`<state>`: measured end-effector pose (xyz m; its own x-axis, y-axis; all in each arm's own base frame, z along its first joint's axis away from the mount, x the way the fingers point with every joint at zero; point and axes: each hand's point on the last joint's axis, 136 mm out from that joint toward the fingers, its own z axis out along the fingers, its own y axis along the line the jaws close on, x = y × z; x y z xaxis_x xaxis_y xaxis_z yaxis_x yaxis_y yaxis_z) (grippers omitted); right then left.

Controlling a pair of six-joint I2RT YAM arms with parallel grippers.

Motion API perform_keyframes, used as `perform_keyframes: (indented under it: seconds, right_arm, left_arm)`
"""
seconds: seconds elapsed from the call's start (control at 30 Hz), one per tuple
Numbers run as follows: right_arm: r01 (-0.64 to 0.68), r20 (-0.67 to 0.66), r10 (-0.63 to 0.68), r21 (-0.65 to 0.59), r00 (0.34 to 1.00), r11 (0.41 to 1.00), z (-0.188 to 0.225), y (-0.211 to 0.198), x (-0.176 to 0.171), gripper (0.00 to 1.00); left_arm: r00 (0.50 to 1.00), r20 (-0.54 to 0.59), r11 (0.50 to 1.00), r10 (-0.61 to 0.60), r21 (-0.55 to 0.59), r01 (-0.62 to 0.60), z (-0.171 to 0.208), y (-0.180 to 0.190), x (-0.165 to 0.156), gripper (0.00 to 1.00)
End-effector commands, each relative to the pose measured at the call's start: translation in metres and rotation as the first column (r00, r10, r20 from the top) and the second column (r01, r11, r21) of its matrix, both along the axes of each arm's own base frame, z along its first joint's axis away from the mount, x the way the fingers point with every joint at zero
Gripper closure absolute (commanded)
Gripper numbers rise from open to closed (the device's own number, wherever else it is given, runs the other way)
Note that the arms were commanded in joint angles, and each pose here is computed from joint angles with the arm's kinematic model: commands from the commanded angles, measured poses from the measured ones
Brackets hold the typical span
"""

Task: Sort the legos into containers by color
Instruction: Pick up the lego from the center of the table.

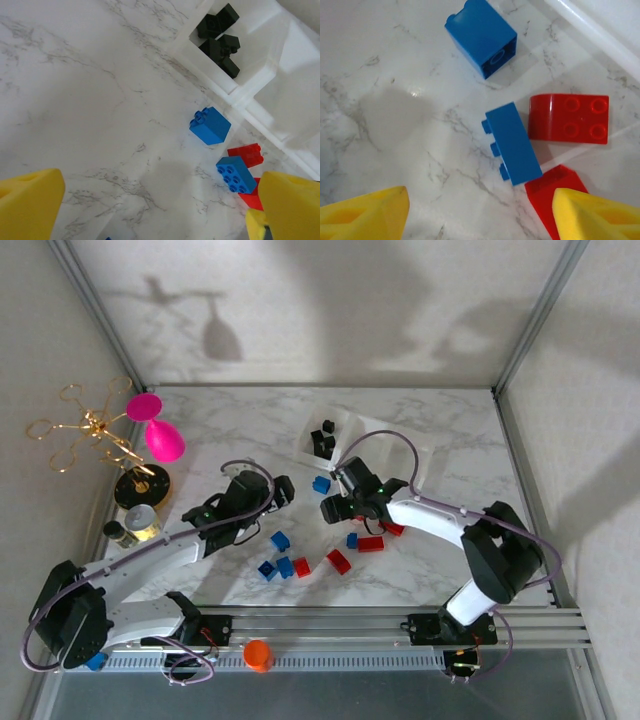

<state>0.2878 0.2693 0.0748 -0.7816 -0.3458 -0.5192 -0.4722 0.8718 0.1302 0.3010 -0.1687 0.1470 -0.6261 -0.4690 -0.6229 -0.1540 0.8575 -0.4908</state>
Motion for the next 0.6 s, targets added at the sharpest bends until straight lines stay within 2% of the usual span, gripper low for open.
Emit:
perform_keyframes:
  seconds: [0.0, 0.2, 0.57]
  right_arm:
    - [0.018, 0.031, -0.017, -0.042, 0.999, 0.999, 0.0, 0.004, 0.014, 0.29]
    - [0.037, 0.051, -0.03, -0.125, 0.998, 0.991, -0.012, 0.0, 0.027, 0.35]
    - [0.004, 0.016, -0.001, -0.174, 1.0, 0.985, -0.034, 0.008, 0.031, 0.45]
  left_arm:
    - [0.997, 0.044, 0.997, 0.06, -0.044, -0.058, 0.007, 0.007, -0.001, 0.0]
    - [0.996, 0.045, 0.996, 0.071, -0.055, -0.068, 0.005, 0.007, -0.001, 0.0]
    - [0.997, 0.035, 0.997, 0.071, -0.046, -0.07, -0.003, 0.007, -0.003, 0.0]
